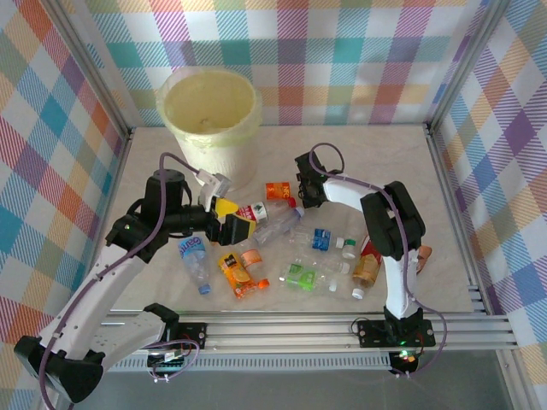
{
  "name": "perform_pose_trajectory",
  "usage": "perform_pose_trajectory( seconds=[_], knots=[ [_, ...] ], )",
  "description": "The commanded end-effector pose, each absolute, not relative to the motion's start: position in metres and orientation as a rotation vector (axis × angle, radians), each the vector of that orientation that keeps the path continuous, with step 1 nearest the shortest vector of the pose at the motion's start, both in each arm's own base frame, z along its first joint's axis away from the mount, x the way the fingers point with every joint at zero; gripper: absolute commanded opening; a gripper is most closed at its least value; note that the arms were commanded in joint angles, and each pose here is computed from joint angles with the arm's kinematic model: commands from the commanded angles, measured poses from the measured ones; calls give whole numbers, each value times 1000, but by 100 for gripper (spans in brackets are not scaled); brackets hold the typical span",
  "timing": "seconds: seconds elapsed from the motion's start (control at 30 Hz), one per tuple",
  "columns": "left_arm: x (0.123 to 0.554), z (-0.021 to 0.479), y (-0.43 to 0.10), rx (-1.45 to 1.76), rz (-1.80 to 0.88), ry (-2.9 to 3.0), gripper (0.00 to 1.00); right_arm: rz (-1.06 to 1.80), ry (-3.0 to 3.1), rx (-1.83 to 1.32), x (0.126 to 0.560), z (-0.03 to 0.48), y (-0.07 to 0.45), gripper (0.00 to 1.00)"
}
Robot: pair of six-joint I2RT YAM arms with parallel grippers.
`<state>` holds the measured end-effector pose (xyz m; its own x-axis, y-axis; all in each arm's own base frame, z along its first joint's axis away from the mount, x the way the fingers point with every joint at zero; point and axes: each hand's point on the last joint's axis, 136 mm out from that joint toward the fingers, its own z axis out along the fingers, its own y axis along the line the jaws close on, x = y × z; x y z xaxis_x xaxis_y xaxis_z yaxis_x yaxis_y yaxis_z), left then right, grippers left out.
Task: Put the plastic bottles in the bin
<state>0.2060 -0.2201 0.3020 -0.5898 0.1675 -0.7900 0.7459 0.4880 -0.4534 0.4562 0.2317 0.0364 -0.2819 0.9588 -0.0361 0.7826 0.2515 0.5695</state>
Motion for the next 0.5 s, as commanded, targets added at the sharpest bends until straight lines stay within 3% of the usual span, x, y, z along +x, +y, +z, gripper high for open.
perform_pose_trajectory(
  seconds=[0.0,0.47],
  knots=[
    [201,297,-222,776,-1078,2057,100,728,2139,1593,471,24,250,64],
    [201,295,-222,776,-1085,2061,100,758,2095,1606,482,25,248,51]
  ],
)
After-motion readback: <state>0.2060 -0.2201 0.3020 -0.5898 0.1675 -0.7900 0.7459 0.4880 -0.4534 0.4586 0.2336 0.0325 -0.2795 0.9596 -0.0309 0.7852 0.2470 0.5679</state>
